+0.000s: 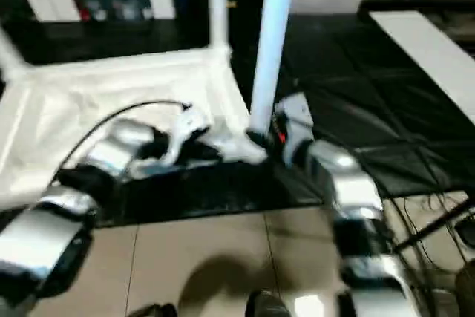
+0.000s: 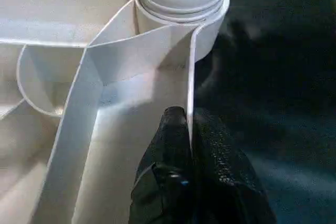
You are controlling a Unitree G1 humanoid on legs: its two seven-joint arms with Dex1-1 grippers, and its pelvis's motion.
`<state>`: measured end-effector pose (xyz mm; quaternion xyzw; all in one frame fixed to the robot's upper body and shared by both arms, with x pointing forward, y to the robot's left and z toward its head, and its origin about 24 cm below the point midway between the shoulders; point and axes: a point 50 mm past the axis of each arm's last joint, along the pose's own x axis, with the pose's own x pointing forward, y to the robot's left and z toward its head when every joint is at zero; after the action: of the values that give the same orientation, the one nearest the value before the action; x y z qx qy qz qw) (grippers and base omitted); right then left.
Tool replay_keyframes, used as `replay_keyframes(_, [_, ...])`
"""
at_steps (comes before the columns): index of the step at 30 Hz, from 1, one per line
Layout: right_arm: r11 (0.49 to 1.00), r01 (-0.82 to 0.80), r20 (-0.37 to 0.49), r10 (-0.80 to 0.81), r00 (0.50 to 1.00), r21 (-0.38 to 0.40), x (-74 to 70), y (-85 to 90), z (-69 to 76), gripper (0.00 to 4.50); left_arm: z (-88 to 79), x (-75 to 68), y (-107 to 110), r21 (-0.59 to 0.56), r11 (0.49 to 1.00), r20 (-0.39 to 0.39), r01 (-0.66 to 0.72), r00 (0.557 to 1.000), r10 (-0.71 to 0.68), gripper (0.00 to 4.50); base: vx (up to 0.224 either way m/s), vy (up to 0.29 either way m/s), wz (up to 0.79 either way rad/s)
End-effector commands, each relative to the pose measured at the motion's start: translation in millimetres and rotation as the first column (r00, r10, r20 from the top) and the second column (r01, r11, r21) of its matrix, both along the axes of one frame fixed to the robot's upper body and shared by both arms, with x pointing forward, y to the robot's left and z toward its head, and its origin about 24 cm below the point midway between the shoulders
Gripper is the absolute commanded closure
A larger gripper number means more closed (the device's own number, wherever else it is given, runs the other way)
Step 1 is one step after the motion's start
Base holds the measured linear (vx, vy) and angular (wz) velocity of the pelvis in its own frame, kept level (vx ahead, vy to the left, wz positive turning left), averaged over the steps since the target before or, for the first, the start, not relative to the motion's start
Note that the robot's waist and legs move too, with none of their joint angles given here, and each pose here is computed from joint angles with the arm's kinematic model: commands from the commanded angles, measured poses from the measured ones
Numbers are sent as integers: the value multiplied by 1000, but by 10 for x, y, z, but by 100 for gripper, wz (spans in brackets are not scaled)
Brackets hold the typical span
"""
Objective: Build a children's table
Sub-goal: Rotate leg to tighten
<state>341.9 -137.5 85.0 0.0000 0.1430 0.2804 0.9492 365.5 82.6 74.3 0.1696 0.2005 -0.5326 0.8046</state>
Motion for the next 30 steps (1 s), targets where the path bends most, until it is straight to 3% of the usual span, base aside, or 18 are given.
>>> replay_keyframes(1, [995,-52,-66,58,996,82,-14,441,-83,254,261,77,-342,-120,992,102,-29,994,42,450,0,0,0])
replay_keyframes(2, [995,-52,-66,58,996,82,-14,441,-83,200,261,77,-342,-120,992,102,-29,994,42,450,0,0,0])
replay_keyframes(3, [995,-38,-41,42,998,91,11,505,-53,186,271,87,-380,-118,992,121,-54,990,68,450,0,0,0])
replay_keyframes(7, [994,-50,-14,51,999,93,-4,535,-38,183,257,84,-365,-97,993,137,-60,988,74,450,0,0,0])
replay_keyframes(8, [994,-58,-6,59,998,93,-13,510,-38,159,253,82,-337,-88,995,144,-51,988,63,450,0,0,0])
replay_keyframes(15, [988,-147,47,144,988,48,-142,137,-78,100,176,-1,-121,-30,994,139,101,986,-96,450,0,0,0])
replay_keyframes(18, [981,-190,60,187,980,42,-176,63,-65,65,160,-30,-80,-18,989,134,145,981,-141,450,0,0,0])
replay_keyframes(21, [919,-390,90,394,915,-56,-323,-135,-20,44,121,-153,32,2,947,103,322,942,-320,450,0,0,0])
replay_keyframes(26, [861,-505,72,508,858,-56,-404,-249,8,44,103,-214,104,28,913,73,407,910,-408,450,0,0,0])
replay_keyframes(30, [807,-591,51,591,805,-16,-462,-299,40,81,97,-270,162,45,875,46,481,874,-483,450,0,0,0])
